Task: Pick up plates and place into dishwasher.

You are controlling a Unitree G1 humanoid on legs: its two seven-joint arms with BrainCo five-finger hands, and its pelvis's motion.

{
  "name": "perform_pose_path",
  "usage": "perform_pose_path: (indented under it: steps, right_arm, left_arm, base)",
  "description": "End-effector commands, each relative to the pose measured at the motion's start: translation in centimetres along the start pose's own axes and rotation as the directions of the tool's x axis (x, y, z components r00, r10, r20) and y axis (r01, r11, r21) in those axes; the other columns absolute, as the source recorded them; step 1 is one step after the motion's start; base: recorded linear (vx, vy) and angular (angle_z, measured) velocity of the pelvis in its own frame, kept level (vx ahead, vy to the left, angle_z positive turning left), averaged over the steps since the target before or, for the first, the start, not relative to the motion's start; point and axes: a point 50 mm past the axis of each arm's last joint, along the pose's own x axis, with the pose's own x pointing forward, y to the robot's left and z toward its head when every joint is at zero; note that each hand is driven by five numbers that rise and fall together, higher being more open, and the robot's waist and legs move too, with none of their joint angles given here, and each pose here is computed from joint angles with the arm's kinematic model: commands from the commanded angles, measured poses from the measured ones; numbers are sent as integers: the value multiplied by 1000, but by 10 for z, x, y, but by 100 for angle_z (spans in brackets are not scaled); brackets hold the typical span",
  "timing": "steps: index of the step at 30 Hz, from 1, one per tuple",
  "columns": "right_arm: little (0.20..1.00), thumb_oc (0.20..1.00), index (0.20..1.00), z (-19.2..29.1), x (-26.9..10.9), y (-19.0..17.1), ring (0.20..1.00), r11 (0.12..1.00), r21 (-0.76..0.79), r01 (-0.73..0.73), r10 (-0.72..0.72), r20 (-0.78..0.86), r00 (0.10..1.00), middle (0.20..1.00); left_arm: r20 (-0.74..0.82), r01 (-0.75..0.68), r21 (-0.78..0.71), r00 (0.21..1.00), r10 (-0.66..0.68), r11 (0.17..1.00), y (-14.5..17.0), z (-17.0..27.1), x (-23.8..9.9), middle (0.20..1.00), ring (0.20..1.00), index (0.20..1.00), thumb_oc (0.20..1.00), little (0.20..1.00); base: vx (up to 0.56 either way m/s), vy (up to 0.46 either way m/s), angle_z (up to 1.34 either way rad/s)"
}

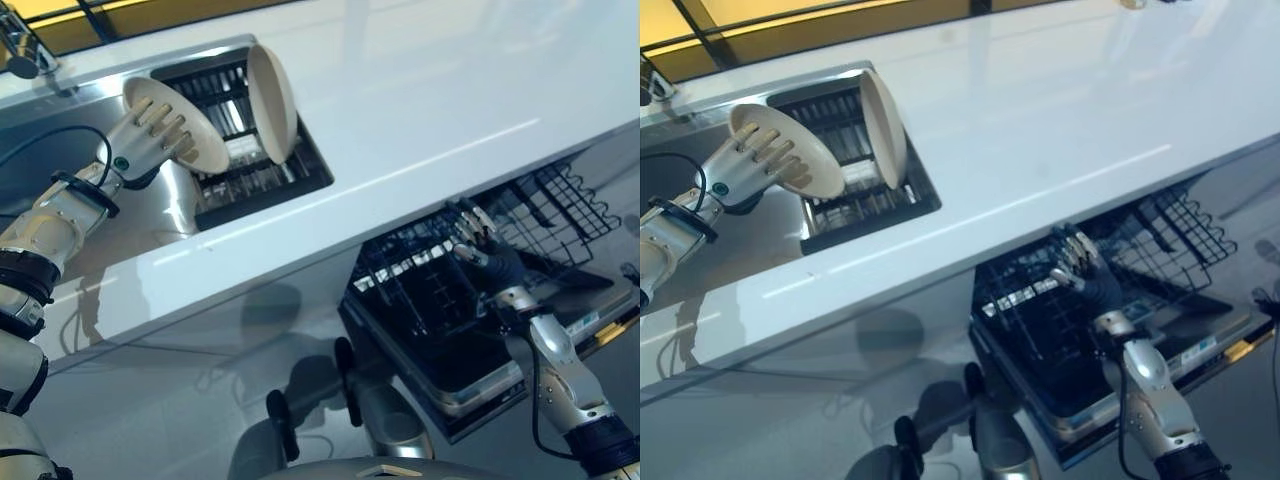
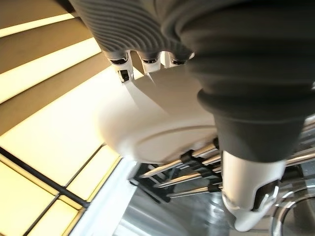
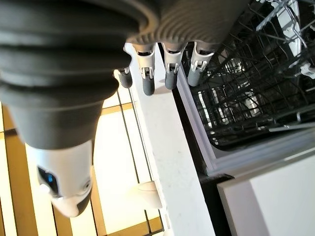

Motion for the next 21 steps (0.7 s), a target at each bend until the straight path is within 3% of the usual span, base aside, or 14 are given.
perform_pose_path:
  steps: [1,21]
  right_arm:
    - [1000,1000,1000,30,17,7,1000,997,-33,-66,70,138,988,1000]
    - [1000,1000,1000,32,18,9,1000,997,-35,-76,80,142,987,1000]
  left_arm:
    - [-175,-14,38,984,21,999,6,-34,6,200,200,200,200,200]
    - [-222,-18,98,974,39,995,0,-45,-1,200,200,200,200,200]
  base:
    - [-35,9,-4]
    - [-7,10,-2]
